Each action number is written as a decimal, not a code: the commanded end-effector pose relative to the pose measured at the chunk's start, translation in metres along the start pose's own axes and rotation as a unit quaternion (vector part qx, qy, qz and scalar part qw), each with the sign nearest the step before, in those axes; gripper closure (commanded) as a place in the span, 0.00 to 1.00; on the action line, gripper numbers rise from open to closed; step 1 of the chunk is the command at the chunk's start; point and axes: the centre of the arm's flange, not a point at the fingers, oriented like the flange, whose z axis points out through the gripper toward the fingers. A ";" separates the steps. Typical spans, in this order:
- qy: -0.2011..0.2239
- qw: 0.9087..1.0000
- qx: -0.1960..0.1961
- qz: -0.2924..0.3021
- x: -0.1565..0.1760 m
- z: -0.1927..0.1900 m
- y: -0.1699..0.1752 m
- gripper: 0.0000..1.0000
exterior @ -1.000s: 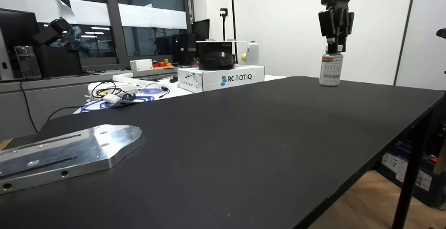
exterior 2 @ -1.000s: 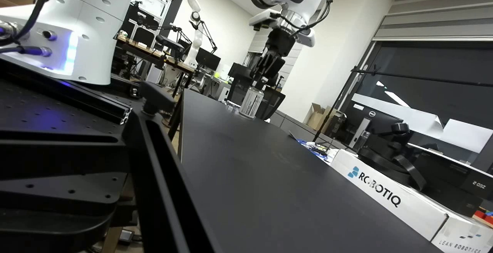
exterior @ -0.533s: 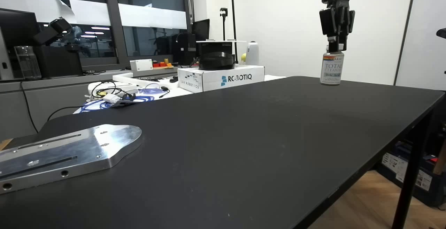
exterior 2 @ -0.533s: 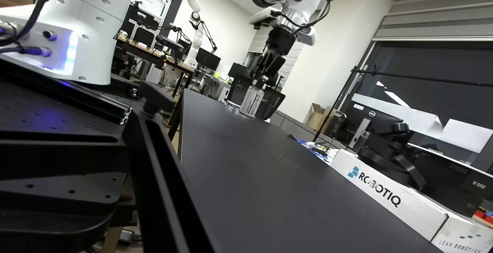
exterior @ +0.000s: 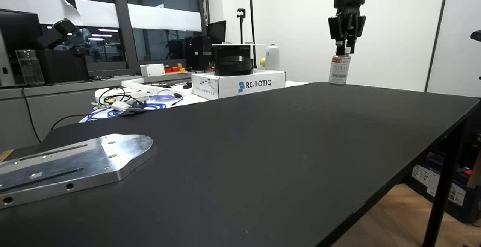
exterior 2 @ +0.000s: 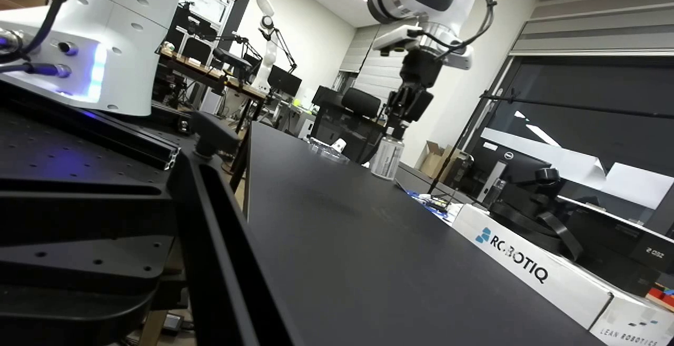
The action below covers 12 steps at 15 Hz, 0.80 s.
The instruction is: Pick up the medicine bottle and move it forward.
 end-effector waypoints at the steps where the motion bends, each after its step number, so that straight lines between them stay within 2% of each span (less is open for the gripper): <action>1: 0.021 0.998 -0.009 0.052 0.091 0.002 0.029 0.81; 4: 0.036 0.997 -0.012 0.074 0.148 0.005 0.036 0.81; 8: 0.050 0.996 -0.016 0.071 0.209 0.010 0.006 0.81; 12: -0.003 0.998 0.008 0.064 0.244 0.029 -0.020 0.81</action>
